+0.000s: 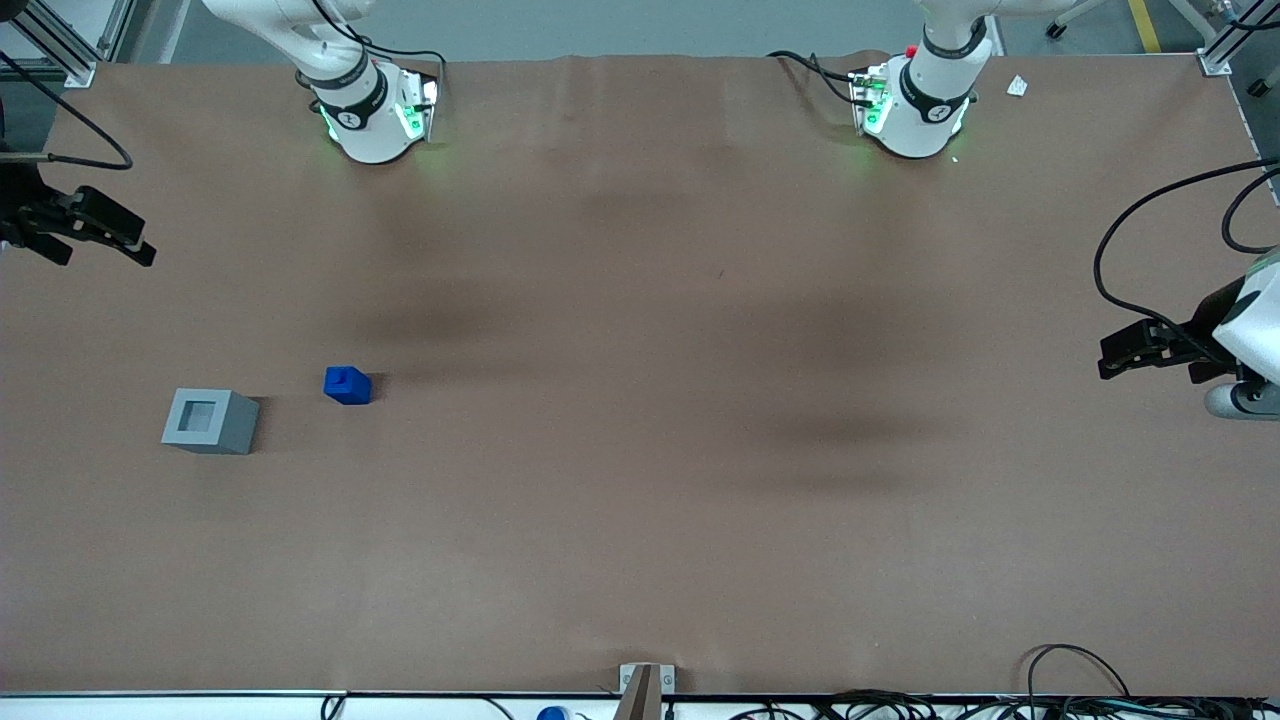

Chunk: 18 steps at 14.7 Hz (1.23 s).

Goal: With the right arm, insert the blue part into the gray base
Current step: 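Move the open right gripper down over the blue cube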

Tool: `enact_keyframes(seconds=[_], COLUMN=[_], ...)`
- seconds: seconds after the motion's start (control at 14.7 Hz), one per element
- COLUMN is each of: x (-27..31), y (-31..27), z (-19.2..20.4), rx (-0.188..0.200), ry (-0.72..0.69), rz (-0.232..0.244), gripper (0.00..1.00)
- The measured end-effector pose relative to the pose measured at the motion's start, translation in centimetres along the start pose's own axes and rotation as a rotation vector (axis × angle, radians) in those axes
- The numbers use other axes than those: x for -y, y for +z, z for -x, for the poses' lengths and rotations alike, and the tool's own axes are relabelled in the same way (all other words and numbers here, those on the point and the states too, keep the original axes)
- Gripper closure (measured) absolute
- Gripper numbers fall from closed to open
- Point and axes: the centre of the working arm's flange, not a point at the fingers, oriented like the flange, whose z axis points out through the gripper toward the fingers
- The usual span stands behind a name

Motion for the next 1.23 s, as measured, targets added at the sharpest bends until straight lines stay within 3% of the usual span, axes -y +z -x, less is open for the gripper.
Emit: enact_keyframes(seconds=[0.55, 1.02, 1.23], x=[-0.1, -0.2, -0.3], y=[0.8, 10.7, 15.9], z=[-0.7, -4.1, -4.7], rx=[0.011, 0.169, 0.188], ry=[0.003, 0.013, 0.016], rz=[0.003, 0.017, 0.021], gripper=[0.0, 0.0, 0.0])
